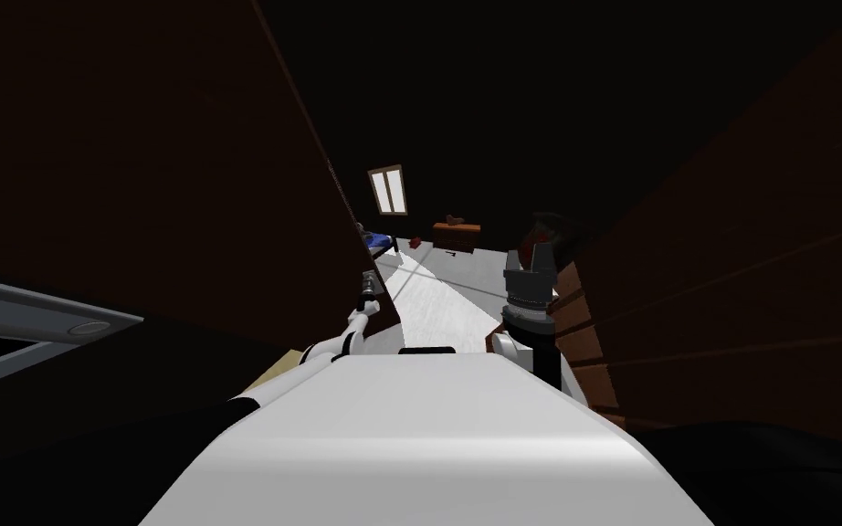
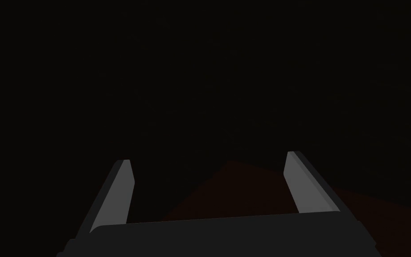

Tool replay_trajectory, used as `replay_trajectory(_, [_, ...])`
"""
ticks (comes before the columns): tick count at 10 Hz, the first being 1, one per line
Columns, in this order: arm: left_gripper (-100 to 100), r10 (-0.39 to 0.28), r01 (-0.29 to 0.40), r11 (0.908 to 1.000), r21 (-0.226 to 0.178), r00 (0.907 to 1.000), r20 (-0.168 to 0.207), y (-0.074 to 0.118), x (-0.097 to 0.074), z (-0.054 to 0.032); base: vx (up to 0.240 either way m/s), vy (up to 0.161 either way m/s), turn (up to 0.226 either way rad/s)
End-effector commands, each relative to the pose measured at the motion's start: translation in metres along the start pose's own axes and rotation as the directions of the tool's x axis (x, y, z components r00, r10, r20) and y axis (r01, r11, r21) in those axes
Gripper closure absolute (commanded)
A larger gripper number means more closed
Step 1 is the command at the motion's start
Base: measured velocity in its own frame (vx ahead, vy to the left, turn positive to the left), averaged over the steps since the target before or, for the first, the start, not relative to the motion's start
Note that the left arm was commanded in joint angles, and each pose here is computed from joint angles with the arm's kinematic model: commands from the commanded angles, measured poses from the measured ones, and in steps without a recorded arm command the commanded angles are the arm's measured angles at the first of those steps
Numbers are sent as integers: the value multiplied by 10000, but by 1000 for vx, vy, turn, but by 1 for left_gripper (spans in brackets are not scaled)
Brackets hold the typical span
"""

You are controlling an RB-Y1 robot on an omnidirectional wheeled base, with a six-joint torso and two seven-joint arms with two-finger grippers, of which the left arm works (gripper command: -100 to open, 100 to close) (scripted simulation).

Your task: Push the door open

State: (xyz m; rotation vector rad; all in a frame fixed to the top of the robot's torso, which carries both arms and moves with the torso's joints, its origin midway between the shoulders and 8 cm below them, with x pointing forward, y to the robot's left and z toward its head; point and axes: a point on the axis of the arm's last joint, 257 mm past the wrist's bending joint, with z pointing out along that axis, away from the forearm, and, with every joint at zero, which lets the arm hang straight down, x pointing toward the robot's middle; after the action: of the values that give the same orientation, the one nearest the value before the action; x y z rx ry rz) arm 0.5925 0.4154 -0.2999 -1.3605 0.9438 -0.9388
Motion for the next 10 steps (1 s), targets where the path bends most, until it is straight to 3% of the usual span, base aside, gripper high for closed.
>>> replay_trajectory(1, [100, 16, -17, 10000, 40, 9998, 223, -30, -137, 11, 184, -72, 61])
replay_trajectory(4, [100, -8, 6, 10000, 38, 9986, 531, -36, -304, 18, 168, -90, 60])
replay_trajectory(6, [100, 1, -2, 10000, 10, 9985, 542, -15, -318, 13, 78, -25, 26])
replay_trajectory(7, [100, -9, 6, 10000, 40, 9970, 769, -32, -443, 17, 131, -45, 35])
replay_trajectory(10, [100, -10, 6, 10000, 38, 9950, 996, -31, -567, 12, 191, -24, 48])
